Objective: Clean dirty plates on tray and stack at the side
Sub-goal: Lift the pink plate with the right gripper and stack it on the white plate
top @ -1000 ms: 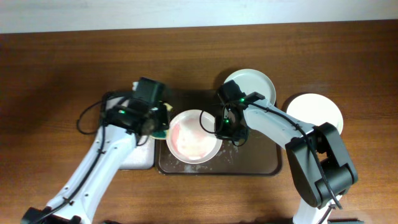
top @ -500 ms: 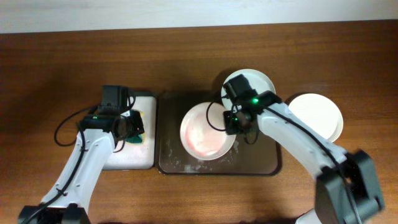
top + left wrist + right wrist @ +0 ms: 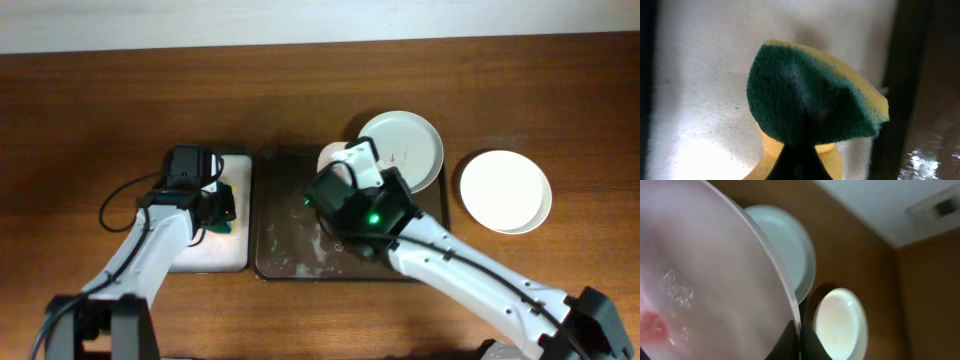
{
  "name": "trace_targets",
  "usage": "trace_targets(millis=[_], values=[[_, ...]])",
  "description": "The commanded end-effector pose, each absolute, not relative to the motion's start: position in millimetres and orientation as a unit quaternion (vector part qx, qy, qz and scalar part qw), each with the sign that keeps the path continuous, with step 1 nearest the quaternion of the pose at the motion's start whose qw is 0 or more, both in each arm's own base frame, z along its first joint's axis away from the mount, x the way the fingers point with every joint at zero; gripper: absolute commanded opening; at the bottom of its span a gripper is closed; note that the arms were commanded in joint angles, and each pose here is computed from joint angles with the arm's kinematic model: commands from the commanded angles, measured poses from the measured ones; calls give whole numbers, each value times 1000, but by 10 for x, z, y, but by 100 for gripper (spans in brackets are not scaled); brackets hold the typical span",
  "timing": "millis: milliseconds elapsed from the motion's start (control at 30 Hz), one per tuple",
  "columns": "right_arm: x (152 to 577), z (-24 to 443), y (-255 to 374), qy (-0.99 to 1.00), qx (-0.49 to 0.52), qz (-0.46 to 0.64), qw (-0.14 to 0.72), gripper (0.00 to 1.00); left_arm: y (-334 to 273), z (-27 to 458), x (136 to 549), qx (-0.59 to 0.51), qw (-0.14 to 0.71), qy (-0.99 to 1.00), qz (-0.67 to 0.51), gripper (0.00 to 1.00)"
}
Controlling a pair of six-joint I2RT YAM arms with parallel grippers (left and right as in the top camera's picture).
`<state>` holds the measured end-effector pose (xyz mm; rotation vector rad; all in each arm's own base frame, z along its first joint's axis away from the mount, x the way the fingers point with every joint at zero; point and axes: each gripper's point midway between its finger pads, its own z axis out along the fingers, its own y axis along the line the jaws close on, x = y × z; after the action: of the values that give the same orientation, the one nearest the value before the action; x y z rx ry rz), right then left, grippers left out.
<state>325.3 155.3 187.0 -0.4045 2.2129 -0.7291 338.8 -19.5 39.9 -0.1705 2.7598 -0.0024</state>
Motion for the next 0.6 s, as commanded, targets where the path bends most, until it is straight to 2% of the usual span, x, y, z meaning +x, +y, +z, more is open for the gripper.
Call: trace_targets(millis=[0, 100, 200, 300, 400, 500, 567], values=[[3249, 2363, 1552, 808, -124, -346, 460, 4, -197, 165, 3370, -52, 163, 985, -1, 0], [3217, 2371, 1640, 806, -131, -338, 468, 4, -184, 13, 3382, -52, 151, 987, 5, 1], [3214, 2372, 1641, 806, -132, -339, 468, 4, -183, -122, 3354, -52, 134, 990, 7, 8], [3220, 2441, 1604, 795, -122, -354, 477, 4, -190, -101, 3356, -52, 133, 990, 5, 0], [3235, 2610, 1541, 770, -93, -381, 503, 4, -343, 173, 3420, -46, 128, 990, -37, 0], [3235, 2613, 1540, 770, -92, -381, 504, 4, -433, 559, 3511, -42, 141, 987, -63, 0], [3236, 2602, 1543, 771, -92, -379, 503, 4, -431, 632, 3520, -45, 147, 986, -63, 0]])
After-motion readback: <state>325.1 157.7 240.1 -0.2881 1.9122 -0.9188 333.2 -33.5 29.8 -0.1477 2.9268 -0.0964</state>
